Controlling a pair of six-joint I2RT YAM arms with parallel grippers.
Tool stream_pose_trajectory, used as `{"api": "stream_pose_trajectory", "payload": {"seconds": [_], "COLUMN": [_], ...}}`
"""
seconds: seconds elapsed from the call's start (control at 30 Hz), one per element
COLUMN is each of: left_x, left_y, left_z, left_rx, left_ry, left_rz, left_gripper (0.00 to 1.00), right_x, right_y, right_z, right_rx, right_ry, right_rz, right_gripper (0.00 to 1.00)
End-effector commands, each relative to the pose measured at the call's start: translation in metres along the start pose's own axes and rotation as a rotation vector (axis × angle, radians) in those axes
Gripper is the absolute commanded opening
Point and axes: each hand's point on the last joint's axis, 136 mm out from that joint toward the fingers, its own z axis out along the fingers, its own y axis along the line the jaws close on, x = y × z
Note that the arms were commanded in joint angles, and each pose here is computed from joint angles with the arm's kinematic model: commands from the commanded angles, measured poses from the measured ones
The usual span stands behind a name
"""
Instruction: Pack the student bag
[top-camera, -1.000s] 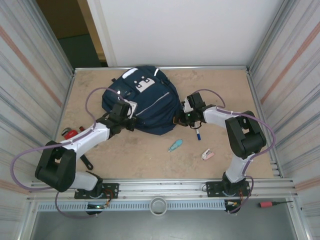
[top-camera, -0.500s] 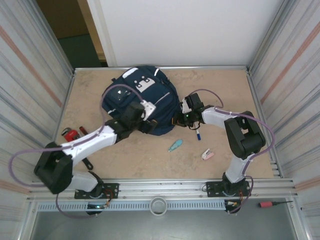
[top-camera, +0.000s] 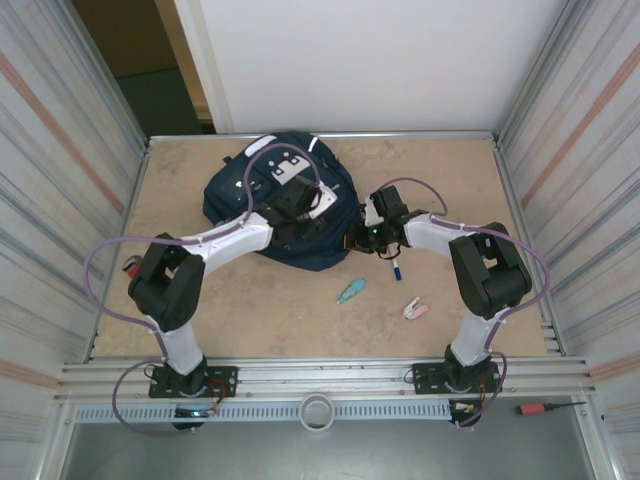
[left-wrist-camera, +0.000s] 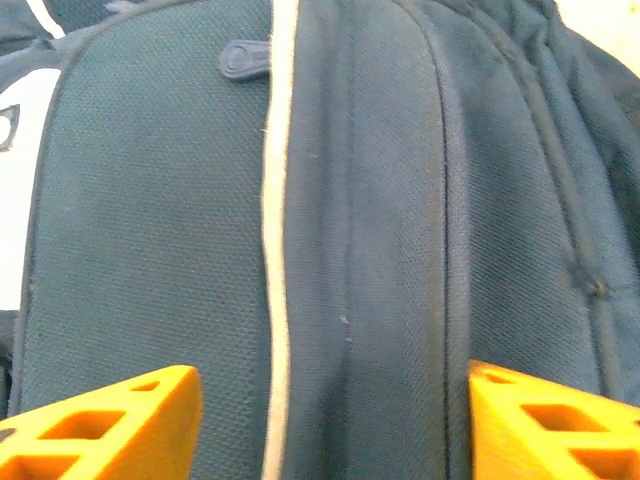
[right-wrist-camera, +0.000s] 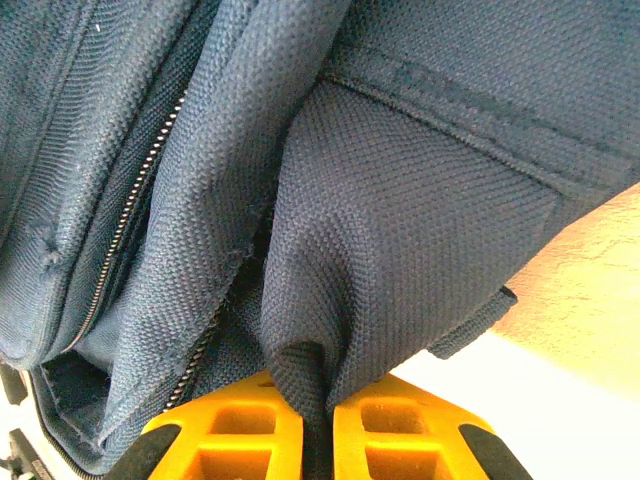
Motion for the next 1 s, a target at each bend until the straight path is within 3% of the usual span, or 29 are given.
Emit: {"api": "stream_pose_trajectory", "payload": {"seconds": [0.0,0.23,0.33,0.47,0.67,0.83,0.97], "left_x": [-0.013,-0.018,-0.023,-0.032,-0.045,-0.052,-0.054], "left_y": [0.013,0.016,0.018,0.023,0.038,0.040,0.039], "left_z": [-0.009,-0.008,-0.011,-0.024,-0.048,-0.058,-0.059], "left_rx": [0.022,0.080,0.104,0.138,0.200,0.240,0.248], "left_ry": [-0.037,-0.054,-0.074,-0.139,-0.260,-0.330,-0.338], "left_rz": [-0.028,-0.072,-0.092,-0.131,-0.221,-0.257,-0.253], "left_gripper": [0.59,0.37,0.19,0.00,0.00,0.00,0.00], "right_x": [-0.005,-0.006,-0.006,-0.009,0.004,0.024,0.019], "right_y": [0.003,0.003,0.003,0.002,-0.037,-0.082,-0.101], "right_z": [-0.010,-0.011,-0.015,-0.035,-0.082,-0.099,-0.090], "right_rx": [-0.004,-0.001,0.011,0.081,0.366,0.580,0.594], "right_ry": [-0.022,-0.027,-0.035,-0.067,-0.124,-0.094,-0.042], "right_rz": [-0.034,-0.033,-0.038,-0.081,-0.109,-0.071,-0.023], "right_gripper": [0.09,0.10,0.13,0.34,0.71,0.76,0.67]}}
